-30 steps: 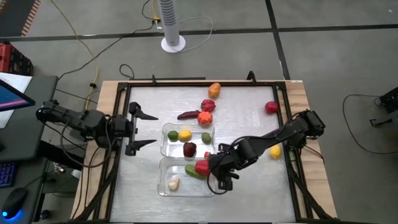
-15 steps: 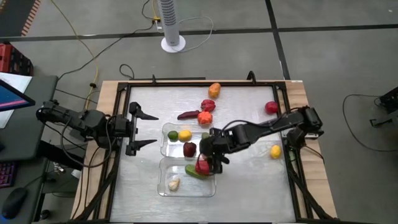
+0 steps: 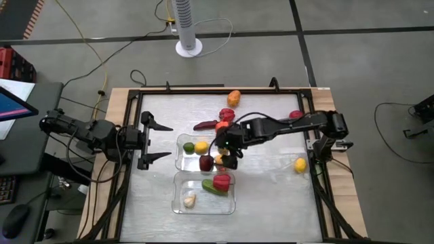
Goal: Sort produce into baskets
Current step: Put the lemon into the top transparent bin
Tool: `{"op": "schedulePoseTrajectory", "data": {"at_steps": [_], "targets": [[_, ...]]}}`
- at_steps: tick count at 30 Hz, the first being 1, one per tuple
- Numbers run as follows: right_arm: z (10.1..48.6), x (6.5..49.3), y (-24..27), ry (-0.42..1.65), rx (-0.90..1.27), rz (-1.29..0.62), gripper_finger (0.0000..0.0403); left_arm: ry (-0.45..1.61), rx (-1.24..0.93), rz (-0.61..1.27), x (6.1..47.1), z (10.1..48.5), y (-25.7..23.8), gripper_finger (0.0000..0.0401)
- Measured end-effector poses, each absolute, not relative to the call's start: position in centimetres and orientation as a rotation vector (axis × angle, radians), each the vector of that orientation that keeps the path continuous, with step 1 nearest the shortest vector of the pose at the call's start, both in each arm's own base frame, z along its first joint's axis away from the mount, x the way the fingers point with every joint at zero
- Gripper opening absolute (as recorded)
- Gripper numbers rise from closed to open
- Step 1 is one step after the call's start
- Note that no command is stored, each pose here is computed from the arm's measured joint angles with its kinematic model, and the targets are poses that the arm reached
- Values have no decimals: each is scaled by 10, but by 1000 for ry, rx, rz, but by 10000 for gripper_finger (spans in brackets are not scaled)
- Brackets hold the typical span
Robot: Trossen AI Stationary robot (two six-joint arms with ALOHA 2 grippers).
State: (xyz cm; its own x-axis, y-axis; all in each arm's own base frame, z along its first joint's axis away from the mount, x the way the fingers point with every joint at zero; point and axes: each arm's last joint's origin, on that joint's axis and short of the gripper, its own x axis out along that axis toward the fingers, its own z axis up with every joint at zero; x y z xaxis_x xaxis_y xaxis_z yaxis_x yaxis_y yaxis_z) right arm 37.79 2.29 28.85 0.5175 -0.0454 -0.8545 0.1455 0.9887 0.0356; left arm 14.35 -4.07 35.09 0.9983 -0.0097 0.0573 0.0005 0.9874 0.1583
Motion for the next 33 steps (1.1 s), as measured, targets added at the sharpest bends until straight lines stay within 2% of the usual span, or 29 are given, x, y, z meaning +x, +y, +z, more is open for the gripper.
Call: {"op": "schedulePoseTrajectory", "data": {"at_steps": [3,6,15,22,26,33], "targets": [[290,368,14,1135,133,-164,389,-58,158,-5,144,351,-41,352],[286,349,9,1303,143,-258,393,-47,157,-6,144,350,-41,352],[258,278,31,1645,141,-445,366,-1,139,47,144,346,-39,352],[216,223,34,1858,458,-673,357,-3,94,52,144,346,-39,352],[198,200,40,1991,452,-682,356,-3,91,52,144,346,-39,352],[170,195,53,2203,237,-581,356,-3,105,53,144,346,-39,352]]}}
